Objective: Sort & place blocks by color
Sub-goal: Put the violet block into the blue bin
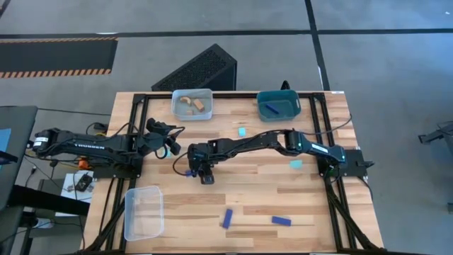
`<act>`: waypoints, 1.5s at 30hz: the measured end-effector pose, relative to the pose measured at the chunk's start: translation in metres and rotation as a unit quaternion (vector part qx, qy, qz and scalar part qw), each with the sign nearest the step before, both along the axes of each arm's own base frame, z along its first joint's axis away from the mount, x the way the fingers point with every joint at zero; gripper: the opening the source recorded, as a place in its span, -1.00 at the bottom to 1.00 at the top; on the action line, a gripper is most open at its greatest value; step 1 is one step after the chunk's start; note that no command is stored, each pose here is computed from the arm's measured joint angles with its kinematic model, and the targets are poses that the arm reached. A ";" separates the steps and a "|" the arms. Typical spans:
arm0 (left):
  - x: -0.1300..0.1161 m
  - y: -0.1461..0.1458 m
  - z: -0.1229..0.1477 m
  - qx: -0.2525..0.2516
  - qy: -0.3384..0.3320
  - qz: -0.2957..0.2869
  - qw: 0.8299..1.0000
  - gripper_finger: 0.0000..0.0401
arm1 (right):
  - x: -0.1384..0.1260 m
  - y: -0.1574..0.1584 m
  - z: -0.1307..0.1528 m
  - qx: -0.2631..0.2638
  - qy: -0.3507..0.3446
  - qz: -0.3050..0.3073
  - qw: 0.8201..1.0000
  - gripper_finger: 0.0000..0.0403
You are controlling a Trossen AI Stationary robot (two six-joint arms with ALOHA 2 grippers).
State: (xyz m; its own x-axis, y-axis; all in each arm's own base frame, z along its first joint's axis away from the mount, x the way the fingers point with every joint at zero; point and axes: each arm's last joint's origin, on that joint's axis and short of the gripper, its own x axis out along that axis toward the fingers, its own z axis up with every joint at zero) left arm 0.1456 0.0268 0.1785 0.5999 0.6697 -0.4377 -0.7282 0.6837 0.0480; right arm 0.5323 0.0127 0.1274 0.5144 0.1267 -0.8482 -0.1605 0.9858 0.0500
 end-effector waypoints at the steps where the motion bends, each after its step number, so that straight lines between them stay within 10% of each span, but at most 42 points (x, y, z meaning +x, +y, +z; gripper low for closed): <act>1: 0.000 0.000 0.000 0.000 0.000 -0.002 1.000 -0.39 | 0.000 0.001 0.000 -0.004 0.000 -0.003 1.000 0.13; 8: 0.001 -0.006 0.000 -0.001 -0.002 -0.020 1.000 -0.39 | -0.004 0.004 0.002 -0.034 0.016 -0.024 0.999 -0.53; 20: 0.002 -0.018 -0.001 -0.016 -0.002 -0.065 0.998 -0.39 | -0.025 0.036 0.007 -0.077 0.027 -0.036 0.996 -0.55; 32: 0.010 -0.020 0.005 -0.014 -0.049 -0.072 0.996 -0.38 | -0.135 0.012 0.027 -0.033 -0.113 -0.178 0.977 -0.55; 45: 0.077 -0.010 0.006 0.017 -0.186 -0.177 0.966 -0.10 | -0.223 0.034 0.038 -0.275 -0.175 -0.297 0.898 -0.55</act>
